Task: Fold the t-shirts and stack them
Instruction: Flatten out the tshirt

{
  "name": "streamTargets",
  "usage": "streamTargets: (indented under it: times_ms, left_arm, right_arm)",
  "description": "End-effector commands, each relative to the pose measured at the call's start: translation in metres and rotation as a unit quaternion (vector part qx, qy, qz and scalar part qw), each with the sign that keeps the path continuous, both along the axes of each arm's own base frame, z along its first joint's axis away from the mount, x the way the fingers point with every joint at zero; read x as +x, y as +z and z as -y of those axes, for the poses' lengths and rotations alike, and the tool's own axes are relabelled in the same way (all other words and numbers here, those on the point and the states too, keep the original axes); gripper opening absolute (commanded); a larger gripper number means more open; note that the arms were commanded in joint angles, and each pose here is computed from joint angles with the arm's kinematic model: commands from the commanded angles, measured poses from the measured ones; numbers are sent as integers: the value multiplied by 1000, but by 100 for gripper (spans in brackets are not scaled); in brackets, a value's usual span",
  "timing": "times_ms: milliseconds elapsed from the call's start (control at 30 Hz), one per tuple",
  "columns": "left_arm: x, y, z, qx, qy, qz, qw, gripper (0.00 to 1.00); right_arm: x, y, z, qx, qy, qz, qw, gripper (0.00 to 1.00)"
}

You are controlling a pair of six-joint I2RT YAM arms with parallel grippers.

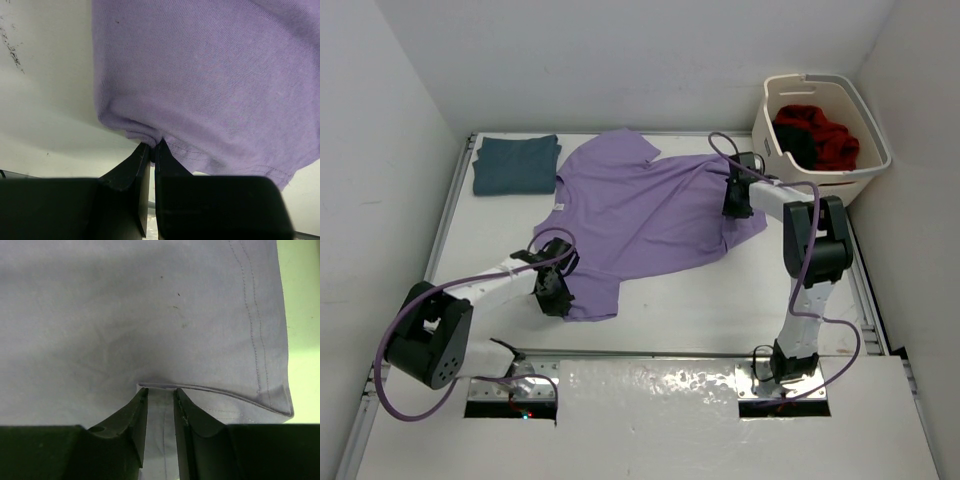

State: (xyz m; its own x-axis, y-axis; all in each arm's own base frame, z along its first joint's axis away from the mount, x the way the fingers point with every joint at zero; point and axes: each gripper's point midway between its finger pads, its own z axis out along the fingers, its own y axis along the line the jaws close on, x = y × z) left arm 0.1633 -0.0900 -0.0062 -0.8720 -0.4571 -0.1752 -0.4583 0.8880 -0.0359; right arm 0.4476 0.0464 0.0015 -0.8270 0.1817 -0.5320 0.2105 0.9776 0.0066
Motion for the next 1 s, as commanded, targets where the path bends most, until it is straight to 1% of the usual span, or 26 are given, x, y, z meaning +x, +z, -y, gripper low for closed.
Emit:
streamTargets:
  times_ms: [0,100,267,300,400,533,633,833,867,900,967]
  left_arm:
    - [9,-16,-3,16,5,19,1000,0]
    - [8,-16,-3,17,4,17,1000,0]
    - [7,-17,-4,17,5,15,1000,0]
    - [7,-16,-4,18,4,15,1000,0]
    - [8,-16,-4,18,4,16,1000,0]
    - [11,-15,-3,17,3,18,1000,0]
    - [12,-15,-2,18,1,17,1000,0]
    - [13,-14,-3,25,-2,12,1000,0]
    - [14,-14,-3,25,-1,12,1000,0]
    - [14,-14,-3,25,-2,12,1000,0]
    - [16,-13,-3,26,-4,14,1000,0]
  right_arm:
    - [14,4,-3,7,0,18,1000,24]
    - [10,3,-1,10,-12,13,1000,22]
    - [3,4,1,10,-14,12,1000,21]
    - [2,7,2,8,-14,15,1000,24]
    - [-4,8,8,-6,-17,8,1000,29]
    - [-9,6,12,-14,-21,6,1000,29]
    - [-8,-2,9,-4,-16,1,1000,25]
    - [-7,-6,3,15,-14,0,1000,12]
    - [-5,-2,3,16,-15,9,1000,4]
    - [-5,0,4,15,-15,12,1000,0]
    - [-3,6,5,14,-14,23,1000,0]
